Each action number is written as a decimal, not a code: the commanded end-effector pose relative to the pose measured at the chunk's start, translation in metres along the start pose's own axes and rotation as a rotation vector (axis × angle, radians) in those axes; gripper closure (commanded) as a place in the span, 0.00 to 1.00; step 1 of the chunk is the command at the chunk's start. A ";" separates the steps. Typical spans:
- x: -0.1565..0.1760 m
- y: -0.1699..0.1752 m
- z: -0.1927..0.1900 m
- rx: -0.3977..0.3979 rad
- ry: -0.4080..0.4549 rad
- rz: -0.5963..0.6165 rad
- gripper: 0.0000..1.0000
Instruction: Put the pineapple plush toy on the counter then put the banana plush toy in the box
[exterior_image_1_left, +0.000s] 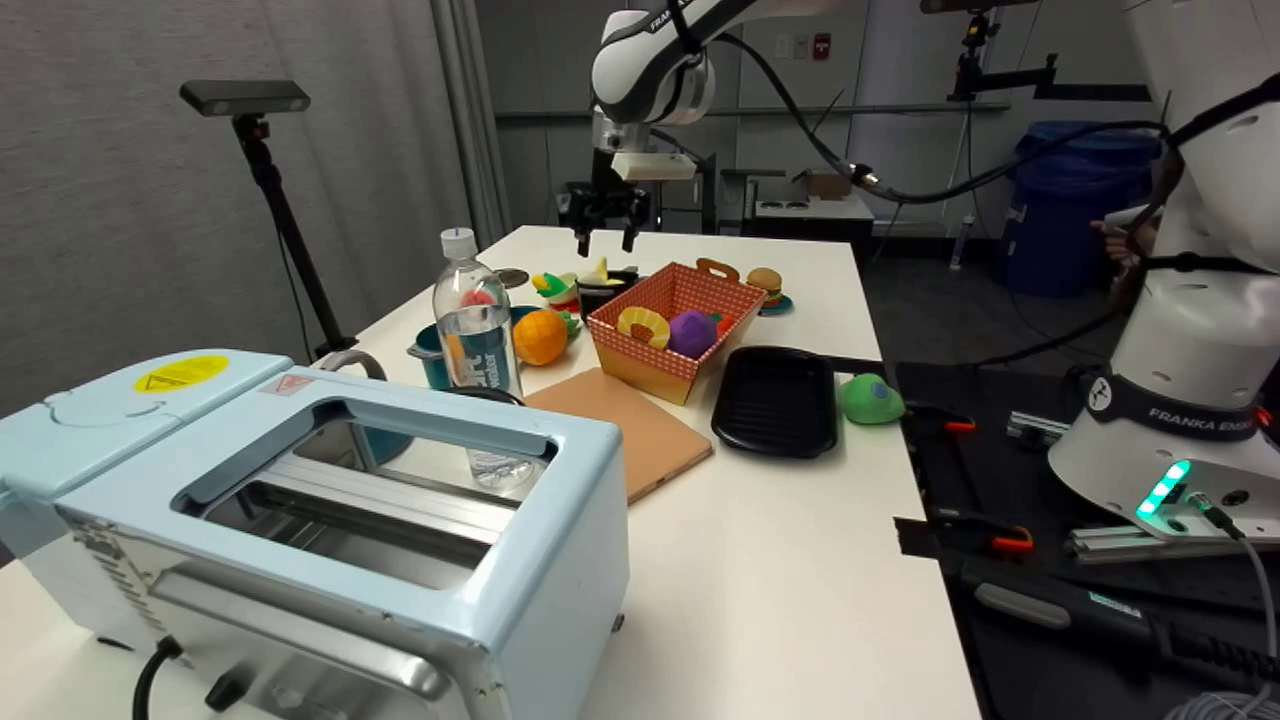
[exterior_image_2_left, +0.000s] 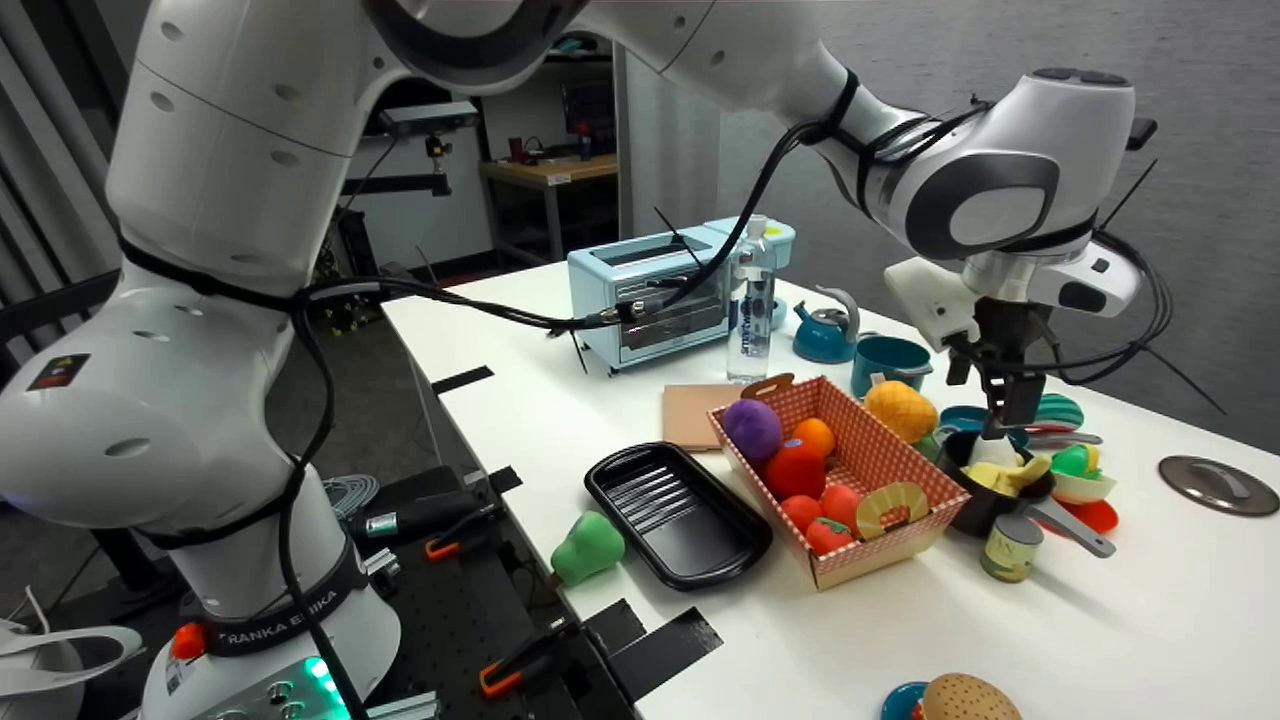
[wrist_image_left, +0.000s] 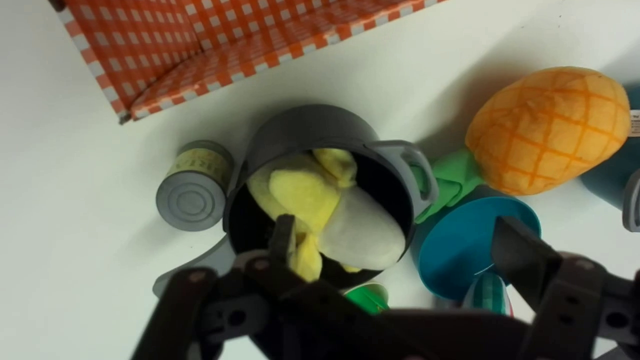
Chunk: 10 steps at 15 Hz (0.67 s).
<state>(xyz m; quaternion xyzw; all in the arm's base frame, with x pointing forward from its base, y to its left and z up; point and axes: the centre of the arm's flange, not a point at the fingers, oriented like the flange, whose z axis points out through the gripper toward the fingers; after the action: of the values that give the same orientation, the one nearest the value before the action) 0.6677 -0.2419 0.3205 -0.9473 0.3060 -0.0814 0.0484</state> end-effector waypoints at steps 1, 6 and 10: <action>0.017 -0.002 0.005 0.017 0.023 0.024 0.00; 0.030 -0.004 0.011 0.016 0.039 0.030 0.00; 0.042 -0.004 0.017 0.014 0.050 0.037 0.00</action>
<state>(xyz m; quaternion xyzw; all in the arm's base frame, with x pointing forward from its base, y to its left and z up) 0.6893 -0.2520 0.3117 -0.9458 0.3080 -0.0940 0.0429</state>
